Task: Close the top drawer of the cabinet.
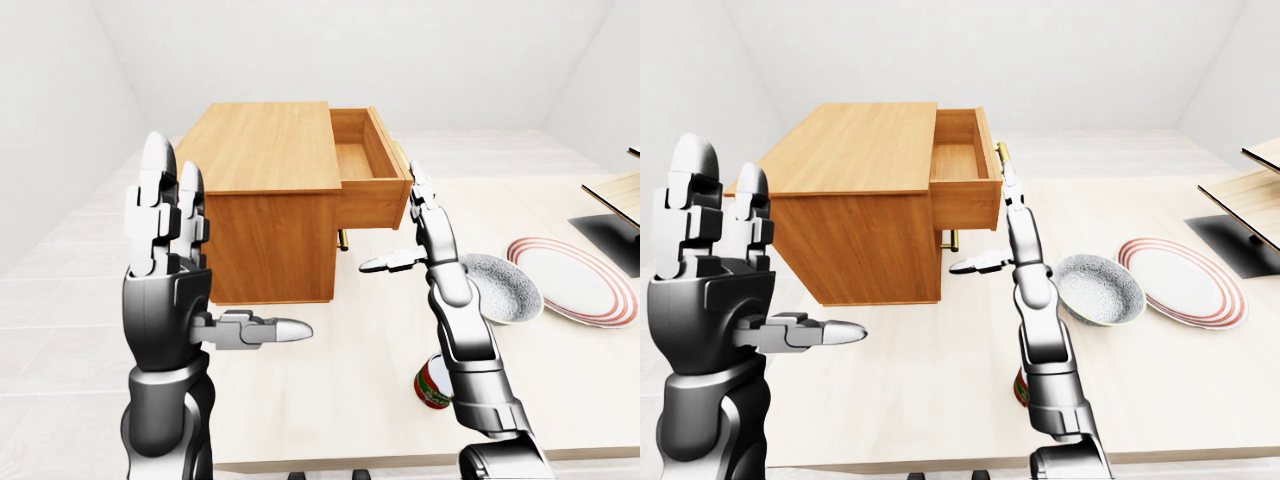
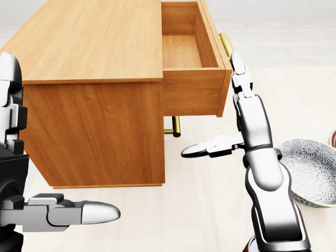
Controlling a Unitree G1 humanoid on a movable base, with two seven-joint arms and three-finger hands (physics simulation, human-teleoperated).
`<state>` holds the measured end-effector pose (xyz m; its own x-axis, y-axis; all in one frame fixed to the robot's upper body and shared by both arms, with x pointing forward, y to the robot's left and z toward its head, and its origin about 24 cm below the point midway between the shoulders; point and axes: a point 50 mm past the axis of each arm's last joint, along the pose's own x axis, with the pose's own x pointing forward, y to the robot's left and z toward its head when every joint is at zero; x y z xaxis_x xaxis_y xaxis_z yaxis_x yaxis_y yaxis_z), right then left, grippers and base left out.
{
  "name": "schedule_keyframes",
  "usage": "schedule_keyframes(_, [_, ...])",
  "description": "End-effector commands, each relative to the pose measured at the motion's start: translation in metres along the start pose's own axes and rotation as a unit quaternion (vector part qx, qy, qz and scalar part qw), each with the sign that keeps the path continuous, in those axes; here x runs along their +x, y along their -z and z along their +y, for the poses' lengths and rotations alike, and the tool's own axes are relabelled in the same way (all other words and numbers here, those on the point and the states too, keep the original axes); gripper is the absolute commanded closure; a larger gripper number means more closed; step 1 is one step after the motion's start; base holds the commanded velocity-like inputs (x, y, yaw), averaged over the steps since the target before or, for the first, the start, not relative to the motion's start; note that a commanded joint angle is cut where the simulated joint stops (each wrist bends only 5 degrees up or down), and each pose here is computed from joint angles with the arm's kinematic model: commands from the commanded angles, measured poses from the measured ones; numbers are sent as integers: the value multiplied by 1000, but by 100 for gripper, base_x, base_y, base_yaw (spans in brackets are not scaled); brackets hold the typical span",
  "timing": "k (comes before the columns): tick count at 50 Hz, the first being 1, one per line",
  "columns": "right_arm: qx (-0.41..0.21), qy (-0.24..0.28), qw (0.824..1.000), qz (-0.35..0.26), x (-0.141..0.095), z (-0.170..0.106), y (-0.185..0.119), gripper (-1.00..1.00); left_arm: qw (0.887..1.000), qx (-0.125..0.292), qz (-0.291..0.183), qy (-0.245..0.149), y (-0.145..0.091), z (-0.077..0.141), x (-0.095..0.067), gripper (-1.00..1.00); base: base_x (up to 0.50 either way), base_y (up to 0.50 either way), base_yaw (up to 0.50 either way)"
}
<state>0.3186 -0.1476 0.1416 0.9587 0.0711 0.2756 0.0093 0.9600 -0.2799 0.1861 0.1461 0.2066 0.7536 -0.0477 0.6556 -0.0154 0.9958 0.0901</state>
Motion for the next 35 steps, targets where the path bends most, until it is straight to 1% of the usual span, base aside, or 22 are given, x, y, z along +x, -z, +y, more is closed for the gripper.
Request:
schedule_keyframes(1, [-1, -14, 1000, 4, 16, 9, -2, -100, 1000, 0, -1, -3, -1, 0, -1, -100, 0, 0, 0])
schedule_keyframes(6, [3, -29, 999, 21, 17, 19, 5, -100, 1000, -1, 2, -2, 0, 0, -1, -100, 0, 0, 0])
schedule_keyframes(10, [4, -36, 999, 11, 16, 23, 0, -100, 1000, -2, -2, -2, -1, 0, -1, -100, 1, 0, 1])
schedule_keyframes(24, [8, -63, 997, 32, 11, 43, 9, -100, 1000, -4, -1, -2, -1, 0, -1, -100, 1, 0, 1])
schedule_keyframes(28, [8, -70, 997, 20, 12, 46, 3, -100, 1000, -4, 1, -2, 0, 1, -1, -100, 1, 0, 1])
schedule_keyframes(35, [16, -84, 996, 34, 12, 58, 7, -100, 1000, -5, 2, -2, 0, 1, -1, -100, 0, 0, 1])
